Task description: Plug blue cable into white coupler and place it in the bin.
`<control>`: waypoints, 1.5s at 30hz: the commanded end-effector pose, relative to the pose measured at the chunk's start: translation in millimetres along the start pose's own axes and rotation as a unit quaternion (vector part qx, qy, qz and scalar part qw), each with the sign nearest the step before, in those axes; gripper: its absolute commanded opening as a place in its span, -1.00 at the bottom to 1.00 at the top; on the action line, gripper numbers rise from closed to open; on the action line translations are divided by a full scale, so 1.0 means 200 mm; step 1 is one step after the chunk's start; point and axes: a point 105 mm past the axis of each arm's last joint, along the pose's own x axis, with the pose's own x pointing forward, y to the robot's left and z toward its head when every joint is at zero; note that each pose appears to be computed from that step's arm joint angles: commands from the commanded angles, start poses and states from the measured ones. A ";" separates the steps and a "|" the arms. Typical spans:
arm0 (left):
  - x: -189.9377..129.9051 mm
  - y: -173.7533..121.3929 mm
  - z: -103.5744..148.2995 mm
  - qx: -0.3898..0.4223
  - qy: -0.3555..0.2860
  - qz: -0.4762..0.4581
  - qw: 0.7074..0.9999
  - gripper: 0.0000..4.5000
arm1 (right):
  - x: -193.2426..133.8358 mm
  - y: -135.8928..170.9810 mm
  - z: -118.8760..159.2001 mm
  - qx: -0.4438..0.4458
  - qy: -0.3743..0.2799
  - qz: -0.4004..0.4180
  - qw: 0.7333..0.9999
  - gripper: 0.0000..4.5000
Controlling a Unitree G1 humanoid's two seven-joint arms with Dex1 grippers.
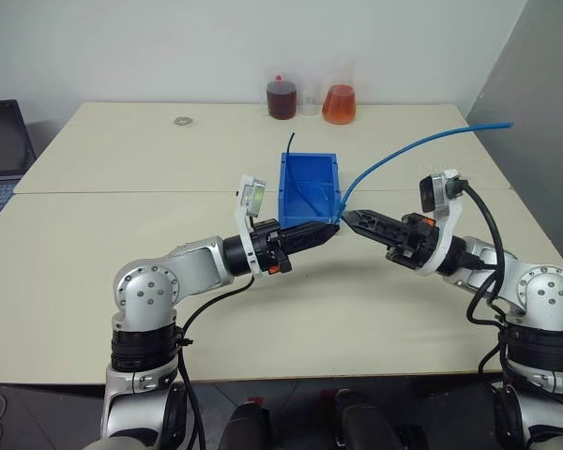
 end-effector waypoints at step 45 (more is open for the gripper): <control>-0.17 0.02 0.10 0.109 -0.007 0.062 0.992 0.64 | 0.03 -0.03 0.09 -0.055 -0.020 -0.023 0.998 -0.94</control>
